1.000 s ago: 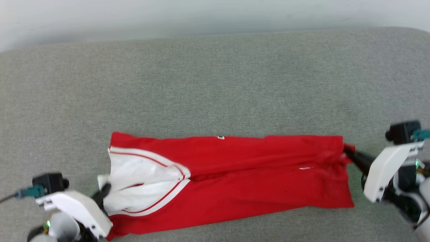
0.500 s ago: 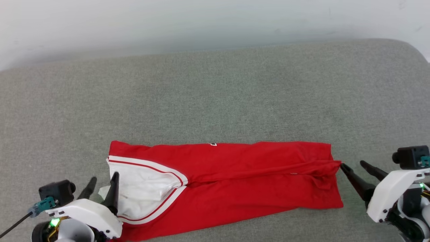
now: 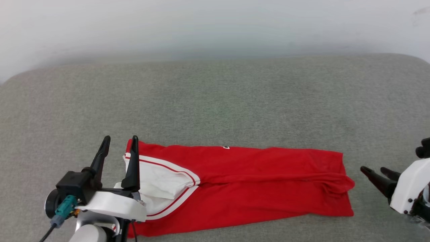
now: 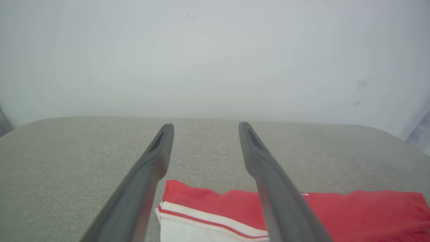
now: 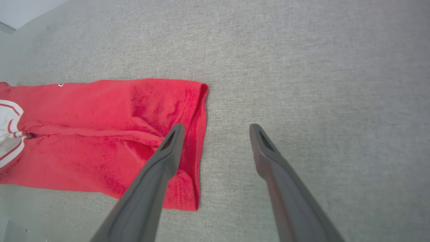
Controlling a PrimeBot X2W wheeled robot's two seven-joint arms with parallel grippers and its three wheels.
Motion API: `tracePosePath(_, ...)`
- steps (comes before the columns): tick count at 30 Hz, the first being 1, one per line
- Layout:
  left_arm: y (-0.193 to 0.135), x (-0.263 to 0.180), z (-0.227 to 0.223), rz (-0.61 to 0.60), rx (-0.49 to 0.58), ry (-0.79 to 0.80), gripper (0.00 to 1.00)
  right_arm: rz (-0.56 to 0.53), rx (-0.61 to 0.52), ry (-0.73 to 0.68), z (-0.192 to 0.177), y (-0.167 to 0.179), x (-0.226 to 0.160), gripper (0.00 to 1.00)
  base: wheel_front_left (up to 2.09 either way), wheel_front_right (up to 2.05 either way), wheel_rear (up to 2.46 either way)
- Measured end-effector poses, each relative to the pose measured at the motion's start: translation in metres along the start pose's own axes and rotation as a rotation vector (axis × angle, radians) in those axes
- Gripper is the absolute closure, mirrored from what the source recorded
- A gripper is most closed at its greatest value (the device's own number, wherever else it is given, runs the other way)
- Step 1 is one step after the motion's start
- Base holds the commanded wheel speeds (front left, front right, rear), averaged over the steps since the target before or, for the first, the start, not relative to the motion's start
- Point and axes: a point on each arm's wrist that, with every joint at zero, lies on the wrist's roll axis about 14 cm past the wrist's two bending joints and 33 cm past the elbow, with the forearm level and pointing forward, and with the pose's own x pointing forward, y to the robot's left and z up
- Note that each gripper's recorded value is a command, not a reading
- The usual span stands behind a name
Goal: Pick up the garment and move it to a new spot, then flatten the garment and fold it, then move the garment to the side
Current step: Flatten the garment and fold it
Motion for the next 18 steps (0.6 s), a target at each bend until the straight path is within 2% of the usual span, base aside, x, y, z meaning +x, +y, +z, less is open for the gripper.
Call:
tracePosePath(6, -0.004, -0.006, 0.001, -0.009, 0.036, -0.017, 0.00, 0.069, 0.049, 0.123, -0.025, 0.029, 0.028, 0.00, 0.00, 0.00, 0.00)
tracePosePath(15, 0.004, -0.008, -0.009, 0.014, 0.066, 0.009, 0.00, 0.121, 0.126, 0.304, -0.065, 0.050, 0.058, 0.00, 0.00, 0.00, 0.00)
tracePosePath(17, 0.004, -0.008, -0.010, 0.013, 0.066, 0.012, 0.00, 0.126, 0.127, 0.322, -0.067, 0.052, 0.058, 0.73, 0.00, 0.00, 0.00)
tracePosePath(18, 0.003, -0.007, -0.010, 0.011, 0.066, 0.013, 0.00, 0.131, 0.132, 0.328, -0.067, 0.053, 0.059, 1.00, 0.00, 0.00, 0.00)
